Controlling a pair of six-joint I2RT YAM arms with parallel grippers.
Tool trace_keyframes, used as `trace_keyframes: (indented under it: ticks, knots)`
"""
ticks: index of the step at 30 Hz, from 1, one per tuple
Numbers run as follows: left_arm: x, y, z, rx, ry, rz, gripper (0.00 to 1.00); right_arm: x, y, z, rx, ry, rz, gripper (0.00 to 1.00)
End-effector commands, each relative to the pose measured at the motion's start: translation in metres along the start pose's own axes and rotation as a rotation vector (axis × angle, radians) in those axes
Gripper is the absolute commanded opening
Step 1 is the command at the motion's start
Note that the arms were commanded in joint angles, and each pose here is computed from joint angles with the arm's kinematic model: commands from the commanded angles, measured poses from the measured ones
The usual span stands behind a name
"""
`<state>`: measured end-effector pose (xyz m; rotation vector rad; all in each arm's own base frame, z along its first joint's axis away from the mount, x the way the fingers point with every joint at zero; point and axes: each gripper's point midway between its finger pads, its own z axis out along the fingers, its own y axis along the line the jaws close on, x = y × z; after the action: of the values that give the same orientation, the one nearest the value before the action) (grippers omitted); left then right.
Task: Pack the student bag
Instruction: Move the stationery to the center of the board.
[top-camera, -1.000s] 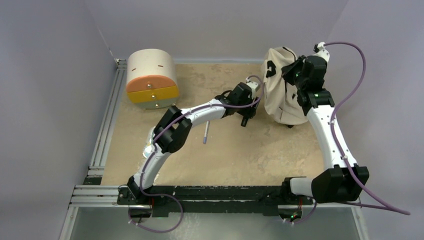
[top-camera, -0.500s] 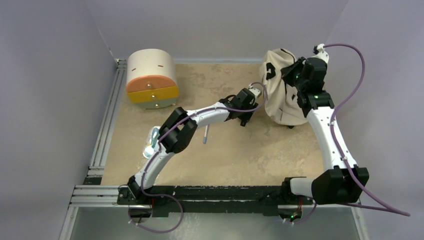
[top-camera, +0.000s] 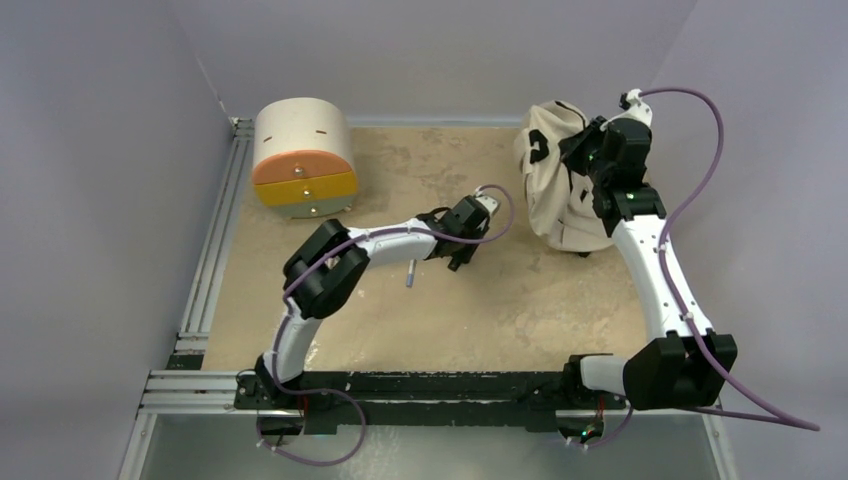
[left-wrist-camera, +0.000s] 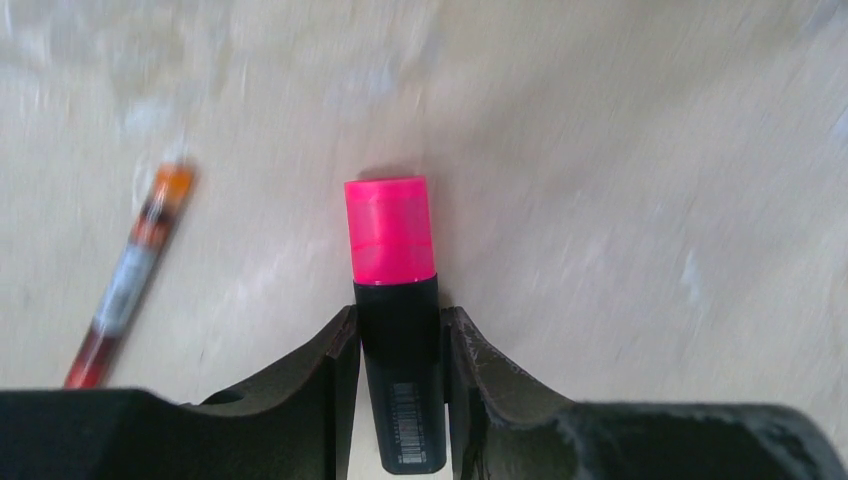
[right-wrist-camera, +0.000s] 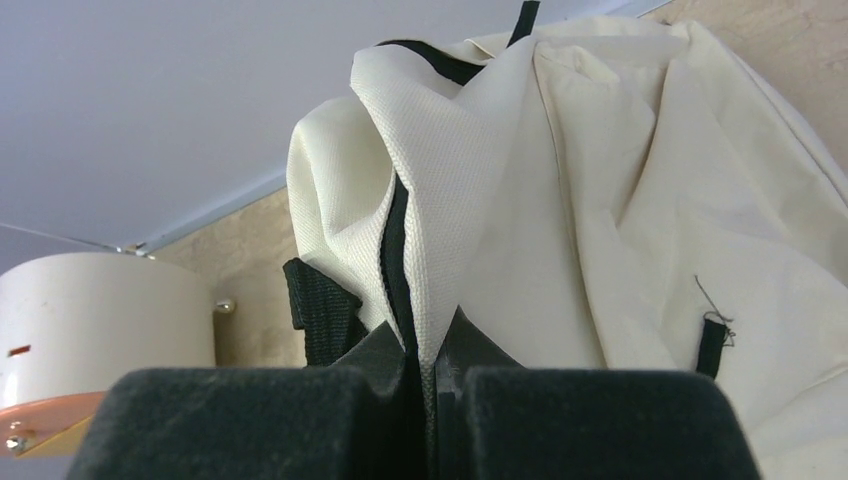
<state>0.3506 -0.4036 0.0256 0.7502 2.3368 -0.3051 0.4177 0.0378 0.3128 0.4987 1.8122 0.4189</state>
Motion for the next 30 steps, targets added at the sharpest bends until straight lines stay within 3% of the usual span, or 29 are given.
trace_keyframes:
  ticks: [1, 6, 12, 14, 17, 20, 25, 30]
  knots:
    - [0.046, 0.025, -0.034, -0.048, 0.099, -0.075, 0.17, -0.031, 0.016, -0.013, -0.070, -0.099, -0.089, 0.00]
    - [0.065, 0.032, -0.060, -0.043, 0.111, -0.147, 0.17, 0.032, -0.003, -0.005, -0.049, 0.138, -0.157, 0.00]
    - [0.058, 0.025, -0.082, 0.018, 0.072, -0.202, 0.19, 0.121, -0.016, -0.016, -0.054, 0.382, -0.157, 0.04]
    - [0.052, 0.026, -0.090, 0.019, 0.053, -0.220, 0.22, 0.148, -0.016, -0.022, -0.055, 0.456, -0.161, 0.10]
    - [0.041, 0.028, -0.103, 0.025, 0.014, -0.245, 0.29, 0.173, -0.015, -0.031, -0.063, 0.523, -0.143, 0.29]
    - [0.030, 0.028, -0.119, 0.035, -0.027, -0.259, 0.33, 0.174, -0.014, -0.036, -0.053, 0.505, -0.076, 0.41]
    - [0.022, 0.032, -0.150, 0.035, -0.074, -0.285, 0.37, 0.114, -0.016, -0.032, 0.047, 0.234, -0.010, 0.64]
    - [0.004, 0.044, -0.191, 0.016, -0.188, -0.318, 0.40, 0.072, -0.017, -0.044, 0.096, 0.057, 0.053, 0.70]
